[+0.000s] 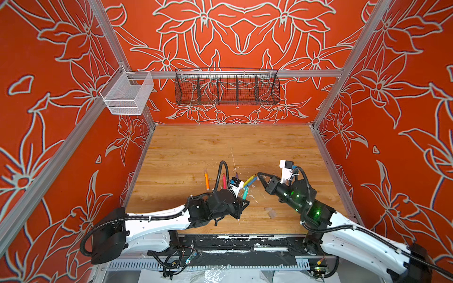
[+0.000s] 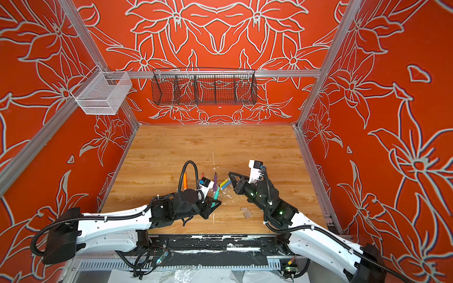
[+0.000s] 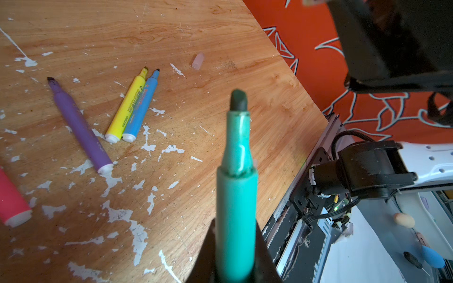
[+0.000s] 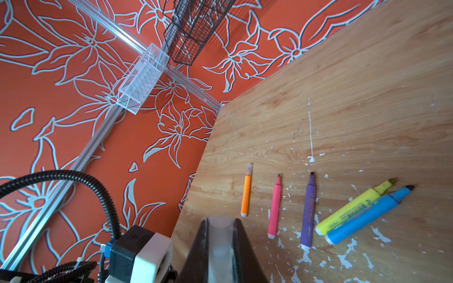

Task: Insert the pens into the pen caps
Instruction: 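Lift the cap and bring it over the green marker tip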

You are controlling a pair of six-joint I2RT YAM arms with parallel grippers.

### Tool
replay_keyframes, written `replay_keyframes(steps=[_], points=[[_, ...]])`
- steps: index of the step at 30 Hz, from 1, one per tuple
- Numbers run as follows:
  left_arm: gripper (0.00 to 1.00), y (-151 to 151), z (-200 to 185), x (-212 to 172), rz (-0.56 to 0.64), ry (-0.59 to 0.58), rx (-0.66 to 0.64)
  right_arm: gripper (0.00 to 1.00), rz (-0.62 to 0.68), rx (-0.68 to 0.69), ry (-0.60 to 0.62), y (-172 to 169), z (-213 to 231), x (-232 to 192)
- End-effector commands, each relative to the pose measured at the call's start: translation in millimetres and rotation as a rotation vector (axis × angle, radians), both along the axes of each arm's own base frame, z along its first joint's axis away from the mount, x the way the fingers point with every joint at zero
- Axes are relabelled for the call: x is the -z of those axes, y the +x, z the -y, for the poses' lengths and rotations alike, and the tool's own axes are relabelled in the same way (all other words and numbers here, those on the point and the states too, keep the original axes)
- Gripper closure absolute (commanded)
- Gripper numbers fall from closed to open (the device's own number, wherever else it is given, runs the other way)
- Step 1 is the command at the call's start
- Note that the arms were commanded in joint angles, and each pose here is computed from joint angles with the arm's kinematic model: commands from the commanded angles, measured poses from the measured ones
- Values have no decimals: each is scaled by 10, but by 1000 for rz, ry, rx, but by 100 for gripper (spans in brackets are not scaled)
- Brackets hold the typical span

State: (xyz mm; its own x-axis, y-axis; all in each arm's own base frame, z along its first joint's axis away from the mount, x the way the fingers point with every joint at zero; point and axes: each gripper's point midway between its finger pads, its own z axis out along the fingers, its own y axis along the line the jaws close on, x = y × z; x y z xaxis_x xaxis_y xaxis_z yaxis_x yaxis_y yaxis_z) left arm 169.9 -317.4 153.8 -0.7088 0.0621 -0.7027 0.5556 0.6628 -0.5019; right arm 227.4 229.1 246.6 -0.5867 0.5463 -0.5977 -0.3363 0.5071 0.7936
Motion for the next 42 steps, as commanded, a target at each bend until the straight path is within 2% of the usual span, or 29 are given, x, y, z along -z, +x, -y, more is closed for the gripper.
replay_keyframes(steps=[1,13,25,32,42], points=[[100,44,85,-178,39,-42,0,100,38,-22,61,-27,-112,-149],[100,40,63,-203,41,-54,-7,100,29,-43,55,-46,-361,-11],[100,53,-77,-209,53,-47,-48,100,18,-26,36,-38,-389,66],[100,74,-76,-188,52,-35,-58,100,20,-84,53,-127,-516,27],[100,178,-154,-319,56,-75,-140,100,3,-109,74,-243,-581,161]])
